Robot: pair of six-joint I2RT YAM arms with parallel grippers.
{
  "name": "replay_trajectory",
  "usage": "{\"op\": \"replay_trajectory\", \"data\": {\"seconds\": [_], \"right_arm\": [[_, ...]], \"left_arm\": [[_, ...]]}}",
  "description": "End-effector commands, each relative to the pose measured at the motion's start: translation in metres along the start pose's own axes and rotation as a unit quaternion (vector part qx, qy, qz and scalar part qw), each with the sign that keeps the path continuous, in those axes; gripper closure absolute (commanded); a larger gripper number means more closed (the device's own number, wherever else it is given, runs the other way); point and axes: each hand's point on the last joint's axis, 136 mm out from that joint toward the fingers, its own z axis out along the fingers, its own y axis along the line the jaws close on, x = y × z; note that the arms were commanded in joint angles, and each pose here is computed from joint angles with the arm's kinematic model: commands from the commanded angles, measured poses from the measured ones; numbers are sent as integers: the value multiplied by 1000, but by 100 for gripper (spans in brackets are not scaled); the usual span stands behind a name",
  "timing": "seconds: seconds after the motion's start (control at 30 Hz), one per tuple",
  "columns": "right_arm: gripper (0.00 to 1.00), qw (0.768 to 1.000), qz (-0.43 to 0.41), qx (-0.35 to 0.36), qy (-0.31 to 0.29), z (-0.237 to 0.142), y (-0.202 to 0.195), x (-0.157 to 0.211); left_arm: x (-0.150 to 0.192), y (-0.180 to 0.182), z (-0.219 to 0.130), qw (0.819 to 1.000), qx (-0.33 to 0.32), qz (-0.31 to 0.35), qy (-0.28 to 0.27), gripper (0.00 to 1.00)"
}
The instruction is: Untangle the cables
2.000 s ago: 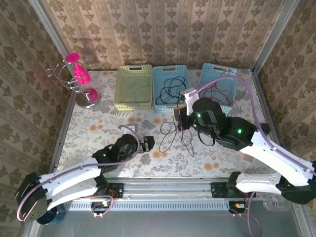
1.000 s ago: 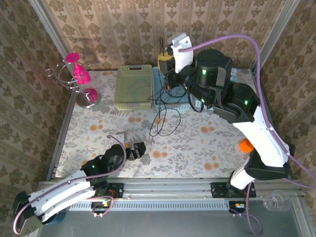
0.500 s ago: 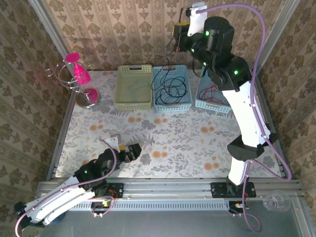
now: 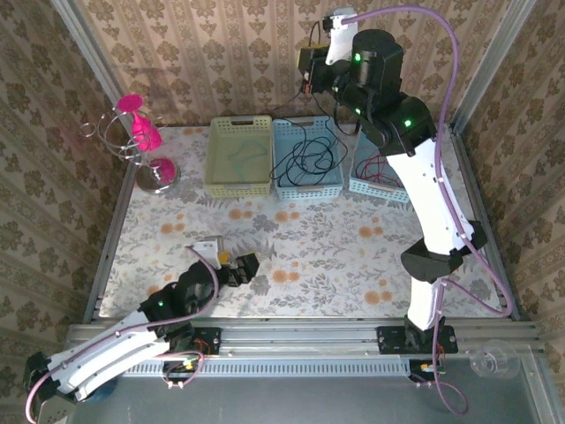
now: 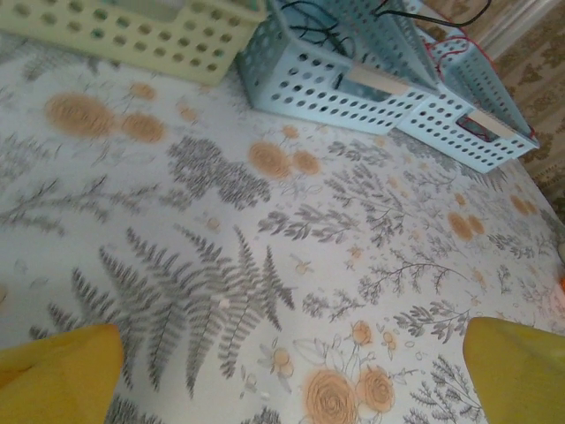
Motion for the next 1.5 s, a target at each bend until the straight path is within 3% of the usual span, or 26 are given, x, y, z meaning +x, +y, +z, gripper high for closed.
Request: {"op": "replay_trajectory", "data": {"seconds": [0.0,0.23,0.37,0.47,0.63,0.93,1.03,1.07,1.17,1.2,1.23,1.47], "right_arm": [[100,999,-6,-35,-37,-52,30,-36],[100,999,-12,-43,-30,-85,61,-26],[100,998,-10,-62,-27,-102,87,-11],[100,996,-12,-86,-21,-114,107,0],[100,992,-19,-125,-5,-131,134,16],[100,984,-19,-176,1,-156,165,28],[100,985,-22,-170,1,-157,162,32],[100,985,-19,-169,-4,-160,159,30],[100,986,-11,-164,-20,-170,149,22],[100,987,-15,-157,-25,-172,145,20],[100,989,-20,-146,-31,-173,140,18],[100,991,-17,-44,-122,-201,61,-38]], "left_arm": [[-29,-37,4,994,63,67,-56,0],[-64,-111,8,974,152,148,-80,0],[-93,-143,10,960,151,208,-110,0],[-120,-149,9,948,110,261,-147,0],[-142,-151,4,930,83,292,-207,0],[-130,-174,8,912,156,302,-230,1],[-125,-174,10,910,160,309,-224,16],[-126,-174,9,910,162,309,-224,28],[-125,-169,12,915,165,296,-220,82],[-124,-167,14,917,165,293,-216,95],[-122,-166,15,918,166,292,-211,100],[-77,-117,47,941,121,289,-131,100]]}}
